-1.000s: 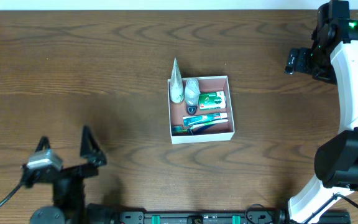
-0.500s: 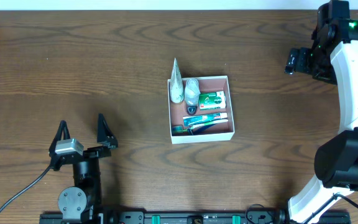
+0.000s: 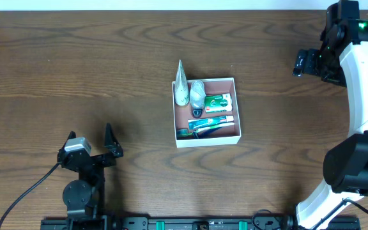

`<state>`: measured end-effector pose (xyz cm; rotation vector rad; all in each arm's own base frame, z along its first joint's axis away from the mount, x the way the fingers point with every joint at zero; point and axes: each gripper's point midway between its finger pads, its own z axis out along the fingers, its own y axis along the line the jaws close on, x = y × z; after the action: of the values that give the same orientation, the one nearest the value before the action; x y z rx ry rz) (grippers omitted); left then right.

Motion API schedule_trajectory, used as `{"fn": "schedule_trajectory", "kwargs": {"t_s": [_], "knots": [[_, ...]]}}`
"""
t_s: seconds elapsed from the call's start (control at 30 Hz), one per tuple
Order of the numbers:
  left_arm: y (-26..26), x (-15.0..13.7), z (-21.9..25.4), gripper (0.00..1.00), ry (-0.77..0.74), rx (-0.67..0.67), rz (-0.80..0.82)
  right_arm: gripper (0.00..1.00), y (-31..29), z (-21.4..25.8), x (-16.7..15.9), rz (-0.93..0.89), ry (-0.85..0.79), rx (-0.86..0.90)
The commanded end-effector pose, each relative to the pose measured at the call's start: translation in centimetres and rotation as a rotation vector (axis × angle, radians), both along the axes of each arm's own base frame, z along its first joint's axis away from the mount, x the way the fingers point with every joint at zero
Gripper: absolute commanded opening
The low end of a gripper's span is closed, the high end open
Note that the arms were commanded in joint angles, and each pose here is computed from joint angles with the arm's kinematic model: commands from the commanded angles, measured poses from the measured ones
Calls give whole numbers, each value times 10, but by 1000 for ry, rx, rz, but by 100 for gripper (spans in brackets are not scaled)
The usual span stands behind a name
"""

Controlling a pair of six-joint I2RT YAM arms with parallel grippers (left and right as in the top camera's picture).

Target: Pack container

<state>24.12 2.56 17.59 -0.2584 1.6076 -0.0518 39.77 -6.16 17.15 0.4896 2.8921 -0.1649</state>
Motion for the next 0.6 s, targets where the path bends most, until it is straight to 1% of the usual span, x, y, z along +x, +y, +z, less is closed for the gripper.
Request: {"fn": "schedule_trajectory", "kwargs": {"t_s": [0.0,0.1,0.57], "knots": [[-6,2,-19,98,36,2,-51,99,0,10,1,12,-26,-11],[-5,2,-38,98,89,-28,-53,99,0,10,1,12,-26,-11],[-5,2,-38,98,89,-28,-50,99,0,10,1,12,-26,-11]]}}
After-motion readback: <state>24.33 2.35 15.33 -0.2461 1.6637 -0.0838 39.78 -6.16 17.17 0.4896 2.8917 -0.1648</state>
